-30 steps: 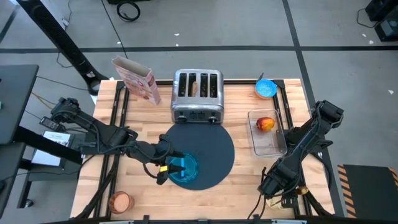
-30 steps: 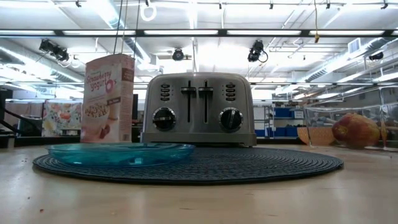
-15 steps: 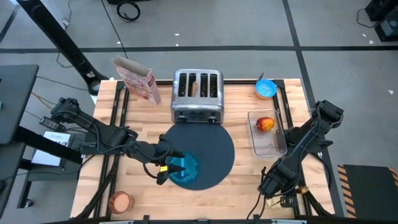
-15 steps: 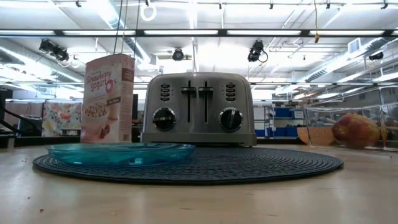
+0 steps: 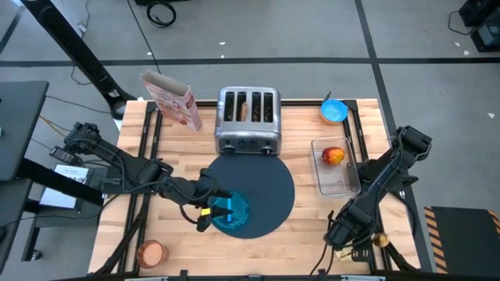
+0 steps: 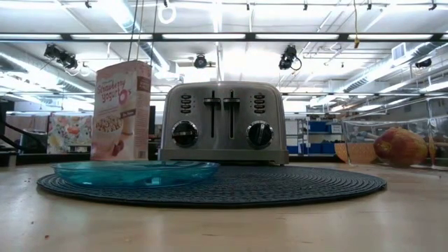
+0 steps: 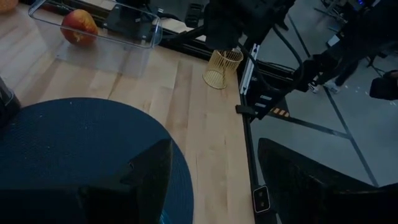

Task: Arrange a breakfast setting
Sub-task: Put the yellow spoon on the blue table mat

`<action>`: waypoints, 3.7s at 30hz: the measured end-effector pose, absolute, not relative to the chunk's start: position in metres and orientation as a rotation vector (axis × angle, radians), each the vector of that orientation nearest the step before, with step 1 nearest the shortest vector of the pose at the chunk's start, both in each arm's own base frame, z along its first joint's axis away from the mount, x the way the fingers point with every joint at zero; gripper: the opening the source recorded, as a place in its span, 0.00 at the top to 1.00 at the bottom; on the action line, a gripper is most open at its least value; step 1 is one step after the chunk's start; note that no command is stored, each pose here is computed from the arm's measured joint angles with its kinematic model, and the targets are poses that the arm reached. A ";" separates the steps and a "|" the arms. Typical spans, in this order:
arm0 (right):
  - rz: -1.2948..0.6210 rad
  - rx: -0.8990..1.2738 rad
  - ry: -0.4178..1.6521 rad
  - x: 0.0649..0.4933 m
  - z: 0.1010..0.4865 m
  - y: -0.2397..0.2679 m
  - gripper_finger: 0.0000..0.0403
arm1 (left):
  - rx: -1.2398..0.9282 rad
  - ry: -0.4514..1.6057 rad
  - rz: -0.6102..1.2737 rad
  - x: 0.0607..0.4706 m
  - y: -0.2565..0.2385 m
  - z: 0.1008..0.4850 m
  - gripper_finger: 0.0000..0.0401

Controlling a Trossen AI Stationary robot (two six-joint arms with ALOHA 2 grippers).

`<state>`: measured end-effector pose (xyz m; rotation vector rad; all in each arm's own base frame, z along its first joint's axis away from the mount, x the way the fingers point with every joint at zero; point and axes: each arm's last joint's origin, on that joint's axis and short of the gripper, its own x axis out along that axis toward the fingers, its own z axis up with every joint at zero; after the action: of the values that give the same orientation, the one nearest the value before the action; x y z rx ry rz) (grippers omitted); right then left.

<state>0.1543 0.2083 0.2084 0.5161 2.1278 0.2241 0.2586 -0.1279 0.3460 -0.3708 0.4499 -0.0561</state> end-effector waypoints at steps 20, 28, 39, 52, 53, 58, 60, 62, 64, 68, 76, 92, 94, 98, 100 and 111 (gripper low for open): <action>0.227 0.516 2.163 0.145 0.198 0.211 0.71 | -0.368 0.451 -0.057 0.258 -0.128 0.346 0.39; 0.232 0.538 2.182 0.144 0.194 0.211 0.80 | -0.372 0.451 -0.057 0.258 -0.128 0.346 0.39; 0.238 0.568 2.189 0.147 0.194 0.209 0.95 | -0.371 0.451 -0.057 0.258 -0.128 0.346 0.39; 0.208 0.650 2.191 0.163 0.219 0.207 0.95 | -0.344 0.450 -0.065 0.258 -0.129 0.346 0.39; 0.203 0.656 2.196 0.164 0.221 0.206 0.94 | -0.344 0.450 -0.065 0.258 -0.129 0.346 0.39; 0.180 0.705 2.250 0.167 0.232 0.202 0.94 | -0.335 0.450 -0.067 0.258 -0.129 0.346 0.39; 0.169 0.730 2.272 0.170 0.237 0.199 0.95 | -0.321 0.449 -0.070 0.258 -0.129 0.346 0.39; 0.144 0.748 2.285 0.172 0.244 0.196 0.95 | -0.315 0.449 -0.072 0.258 -0.129 0.346 0.39; 0.117 0.766 2.293 0.175 0.253 0.193 0.95 | -0.294 0.448 -0.078 0.258 -0.129 0.346 0.39; 0.102 0.815 2.312 0.180 0.272 0.188 0.95 | -0.256 0.447 -0.094 0.257 -0.131 0.346 0.39; 0.194 0.968 2.378 0.187 0.307 0.188 0.95 | -0.210 0.450 -0.123 0.254 -0.137 0.346 0.39; 0.178 1.049 1.913 0.224 0.377 0.157 0.95 | -0.254 0.401 -0.198 0.246 -0.156 0.351 0.39; 0.176 1.015 1.823 0.232 0.376 0.151 0.95 | -0.269 0.354 -0.211 0.252 -0.159 0.353 0.39; 0.182 0.934 1.623 0.254 0.371 0.141 0.95 | -0.293 0.348 -0.216 0.269 -0.163 0.343 0.39; 0.209 0.891 1.542 0.264 0.369 0.138 0.95 | -0.308 0.385 -0.189 0.277 -0.162 0.333 0.39; 0.182 0.649 1.451 0.302 0.339 0.120 0.95 | -0.367 0.437 -0.217 0.335 -0.132 0.294 0.39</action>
<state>0.3018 0.1203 0.3394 0.6490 1.4505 0.1819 0.3352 -0.1315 0.2940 -0.3673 0.4367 -0.2166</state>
